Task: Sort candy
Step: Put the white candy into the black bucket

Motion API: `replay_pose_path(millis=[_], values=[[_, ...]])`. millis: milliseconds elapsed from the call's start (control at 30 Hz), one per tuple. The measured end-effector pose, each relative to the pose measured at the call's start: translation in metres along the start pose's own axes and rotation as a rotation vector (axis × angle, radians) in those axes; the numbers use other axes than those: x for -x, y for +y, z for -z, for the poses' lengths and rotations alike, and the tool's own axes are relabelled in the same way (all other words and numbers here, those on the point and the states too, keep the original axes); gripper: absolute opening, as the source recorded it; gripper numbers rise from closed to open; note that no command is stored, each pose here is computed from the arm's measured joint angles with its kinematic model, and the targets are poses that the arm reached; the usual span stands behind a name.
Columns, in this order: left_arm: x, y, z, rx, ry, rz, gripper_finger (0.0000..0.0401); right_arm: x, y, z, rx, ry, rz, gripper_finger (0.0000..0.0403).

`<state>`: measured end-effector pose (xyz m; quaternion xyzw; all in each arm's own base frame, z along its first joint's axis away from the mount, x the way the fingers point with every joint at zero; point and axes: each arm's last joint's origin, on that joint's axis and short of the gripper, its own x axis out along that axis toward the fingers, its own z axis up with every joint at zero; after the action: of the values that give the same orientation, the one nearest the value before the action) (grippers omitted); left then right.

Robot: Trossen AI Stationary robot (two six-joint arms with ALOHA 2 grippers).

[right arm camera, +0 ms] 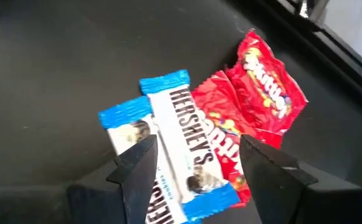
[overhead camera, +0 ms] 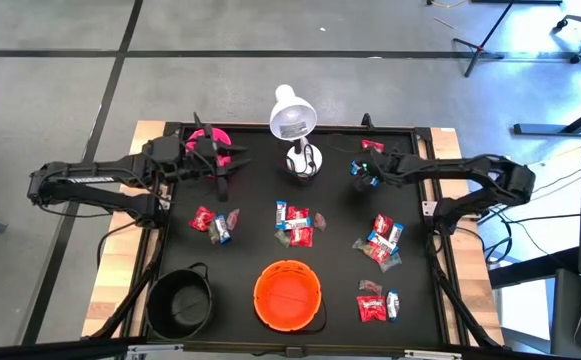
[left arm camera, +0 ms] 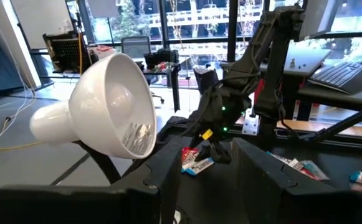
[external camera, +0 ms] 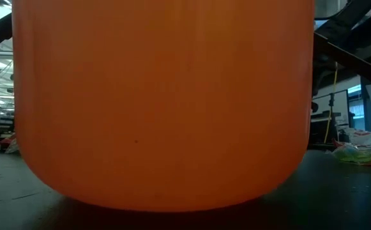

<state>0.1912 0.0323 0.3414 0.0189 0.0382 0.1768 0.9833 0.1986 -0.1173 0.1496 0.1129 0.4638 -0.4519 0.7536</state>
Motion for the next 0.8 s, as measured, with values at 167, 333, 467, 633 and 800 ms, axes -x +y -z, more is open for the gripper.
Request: replay_pose_path(millis=[167,333,467,633,800], values=[[0.000,0.000,0.000,0.000,0.001,-0.004,0.0131,-0.006,-0.012,-0.002,-0.025,0.043,-0.038,0.0225],[0.000,0.000,0.000,0.000,0.003,-0.004,0.0131,-0.013,-0.028,-0.002,-0.090,0.099,-0.074,0.0225],[0.000,0.000,0.001,-0.001,0.005,-0.004,0.0131,-0.014,-0.030,-0.002,-0.098,0.107,-0.120,0.0225],[0.000,0.000,0.001,0.000,0.006,-0.004,0.0131,-0.014,-0.029,0.000,-0.085,0.137,-0.145,0.0225],[-0.001,0.000,0.001,0.000,0.008,-0.004,0.0131,-0.014,-0.029,0.002,-0.079,0.156,-0.148,0.0225]])
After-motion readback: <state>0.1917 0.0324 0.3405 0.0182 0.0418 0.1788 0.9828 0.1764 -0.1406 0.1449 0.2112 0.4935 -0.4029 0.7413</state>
